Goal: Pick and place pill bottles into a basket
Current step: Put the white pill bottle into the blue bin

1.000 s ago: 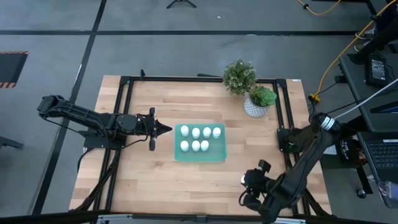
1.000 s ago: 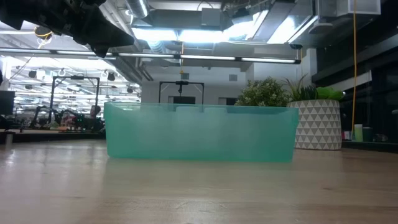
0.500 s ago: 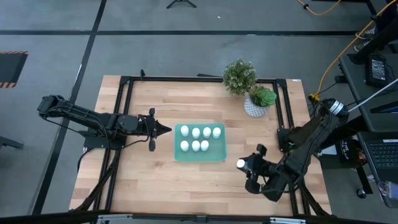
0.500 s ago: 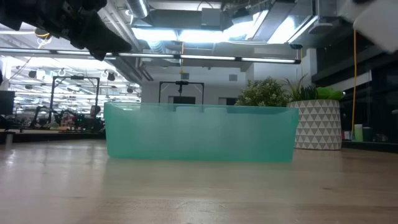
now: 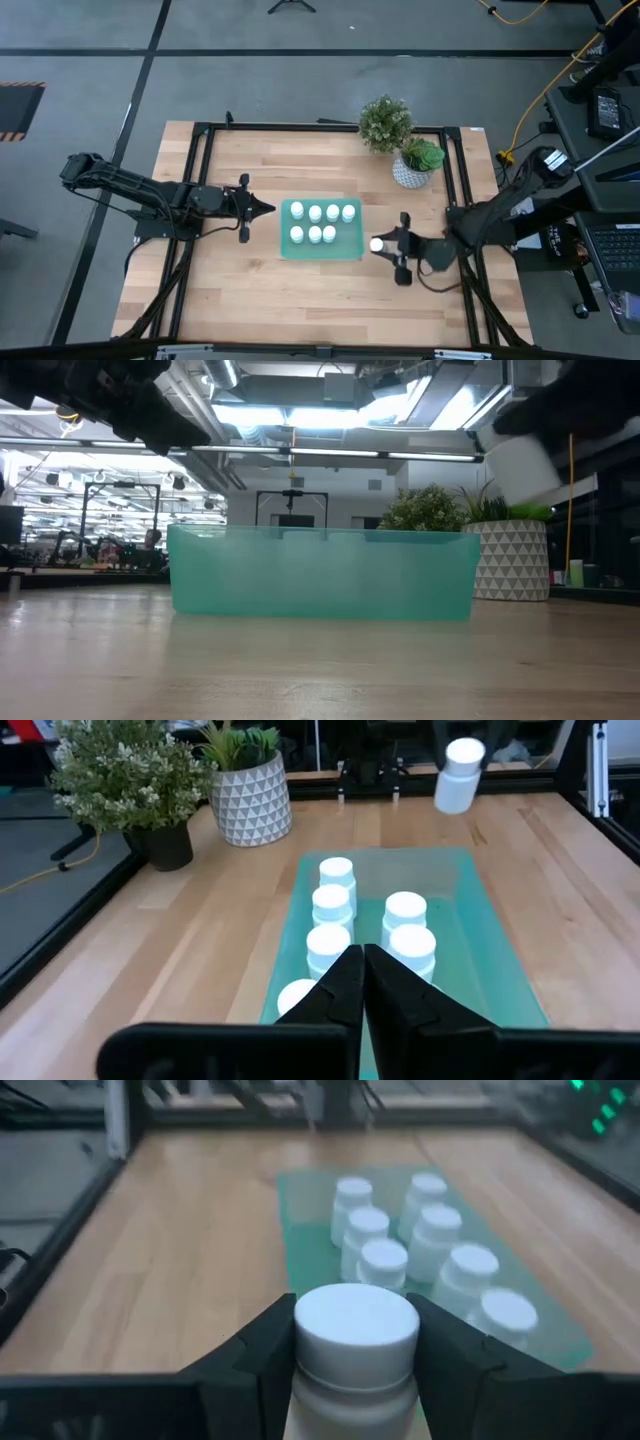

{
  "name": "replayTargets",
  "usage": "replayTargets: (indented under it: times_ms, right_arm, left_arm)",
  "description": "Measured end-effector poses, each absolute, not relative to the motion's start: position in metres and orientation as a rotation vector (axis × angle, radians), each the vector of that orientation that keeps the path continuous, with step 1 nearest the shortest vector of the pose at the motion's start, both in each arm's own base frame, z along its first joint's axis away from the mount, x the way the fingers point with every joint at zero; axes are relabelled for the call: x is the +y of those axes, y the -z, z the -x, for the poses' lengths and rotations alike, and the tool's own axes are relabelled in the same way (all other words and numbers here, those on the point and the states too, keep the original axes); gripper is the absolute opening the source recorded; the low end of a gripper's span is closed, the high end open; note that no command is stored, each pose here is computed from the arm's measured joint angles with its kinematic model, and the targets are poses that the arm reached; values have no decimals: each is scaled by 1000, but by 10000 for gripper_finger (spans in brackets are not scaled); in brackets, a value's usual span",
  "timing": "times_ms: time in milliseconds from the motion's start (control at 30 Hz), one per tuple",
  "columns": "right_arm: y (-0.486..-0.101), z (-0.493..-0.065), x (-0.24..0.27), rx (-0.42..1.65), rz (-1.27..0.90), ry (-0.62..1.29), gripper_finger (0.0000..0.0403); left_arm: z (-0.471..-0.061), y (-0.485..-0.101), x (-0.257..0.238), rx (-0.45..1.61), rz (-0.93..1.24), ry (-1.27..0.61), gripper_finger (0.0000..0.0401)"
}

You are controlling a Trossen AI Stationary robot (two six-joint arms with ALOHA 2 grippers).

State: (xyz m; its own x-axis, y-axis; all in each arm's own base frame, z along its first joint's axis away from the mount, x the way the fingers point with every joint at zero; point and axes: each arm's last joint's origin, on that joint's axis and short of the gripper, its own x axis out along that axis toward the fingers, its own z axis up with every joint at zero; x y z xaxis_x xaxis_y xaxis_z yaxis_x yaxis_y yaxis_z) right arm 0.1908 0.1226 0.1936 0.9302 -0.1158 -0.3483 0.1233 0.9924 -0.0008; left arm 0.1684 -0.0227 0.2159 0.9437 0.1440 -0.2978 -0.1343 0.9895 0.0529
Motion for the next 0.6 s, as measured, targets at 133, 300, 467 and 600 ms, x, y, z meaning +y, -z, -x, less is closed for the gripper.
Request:
replayTargets:
  times_ms: [133,300,467,600]
  right_arm:
    - [-181,-190,98,239,-16,49,158]
    - [-178,-195,76,150,-14,-14,158]
    - [-191,-211,71,106,37,-100,158]
    - [-196,-224,71,118,71,-136,158]
  left_arm:
    - [-168,-215,-23,313,-5,-146,5]
    - [-169,-215,-23,308,-15,-147,5]
    - [-169,-215,-23,314,-50,-146,2]
    - [-170,-217,-23,293,-48,-146,5]
